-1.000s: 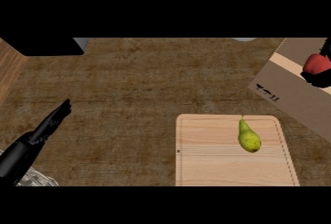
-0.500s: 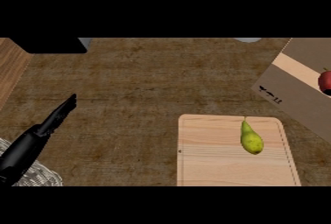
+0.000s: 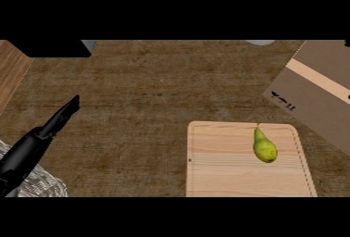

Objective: Pick the bell pepper from the cutting board and place it in the cardboard box

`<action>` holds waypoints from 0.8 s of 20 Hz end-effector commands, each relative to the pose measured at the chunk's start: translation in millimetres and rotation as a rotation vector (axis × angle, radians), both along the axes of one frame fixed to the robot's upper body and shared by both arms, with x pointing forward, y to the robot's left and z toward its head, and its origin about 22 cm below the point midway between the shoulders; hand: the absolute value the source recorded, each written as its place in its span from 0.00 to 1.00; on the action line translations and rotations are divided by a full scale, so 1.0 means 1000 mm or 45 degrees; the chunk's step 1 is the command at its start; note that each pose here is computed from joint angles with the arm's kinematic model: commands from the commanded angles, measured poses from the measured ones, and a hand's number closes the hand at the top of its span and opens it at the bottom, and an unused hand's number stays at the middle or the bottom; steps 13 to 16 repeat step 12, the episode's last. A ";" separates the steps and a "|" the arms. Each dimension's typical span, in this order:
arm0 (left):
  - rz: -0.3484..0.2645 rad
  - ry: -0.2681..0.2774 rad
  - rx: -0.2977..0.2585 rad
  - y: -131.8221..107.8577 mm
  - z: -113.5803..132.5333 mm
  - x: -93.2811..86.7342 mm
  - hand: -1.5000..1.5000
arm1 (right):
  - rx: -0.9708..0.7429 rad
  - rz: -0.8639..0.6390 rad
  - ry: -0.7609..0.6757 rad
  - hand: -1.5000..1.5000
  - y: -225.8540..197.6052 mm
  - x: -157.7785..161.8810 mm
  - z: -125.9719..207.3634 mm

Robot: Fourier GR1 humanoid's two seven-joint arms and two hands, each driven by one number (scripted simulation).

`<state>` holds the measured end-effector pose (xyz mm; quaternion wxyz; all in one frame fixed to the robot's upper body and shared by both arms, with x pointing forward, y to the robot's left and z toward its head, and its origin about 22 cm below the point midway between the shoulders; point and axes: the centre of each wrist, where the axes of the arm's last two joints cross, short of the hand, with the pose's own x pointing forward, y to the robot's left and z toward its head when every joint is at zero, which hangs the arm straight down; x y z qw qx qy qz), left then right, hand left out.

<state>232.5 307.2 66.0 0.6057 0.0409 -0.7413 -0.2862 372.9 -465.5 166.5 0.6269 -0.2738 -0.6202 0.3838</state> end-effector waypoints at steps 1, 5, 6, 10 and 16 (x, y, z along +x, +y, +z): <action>0.083 -0.037 -0.107 -0.009 0.001 0.012 0.50 | 0.550 -0.009 -0.242 0.00 -0.003 0.004 -0.013; 0.049 -0.051 -0.105 -0.019 0.004 0.015 0.50 | 0.917 -0.157 -0.277 0.00 -0.015 0.005 -0.004; 0.064 -0.043 -0.135 -0.011 0.003 0.014 0.50 | 0.948 -0.228 -0.284 0.00 -0.031 -0.008 -0.011; 0.050 -0.059 -0.135 -0.024 0.012 0.032 0.50 | 1.031 -0.354 -0.330 0.00 -0.044 -0.018 -0.016; 0.060 -0.063 -0.136 -0.025 0.007 0.034 0.50 | 1.056 -0.393 -0.377 0.00 -0.055 -0.026 -0.011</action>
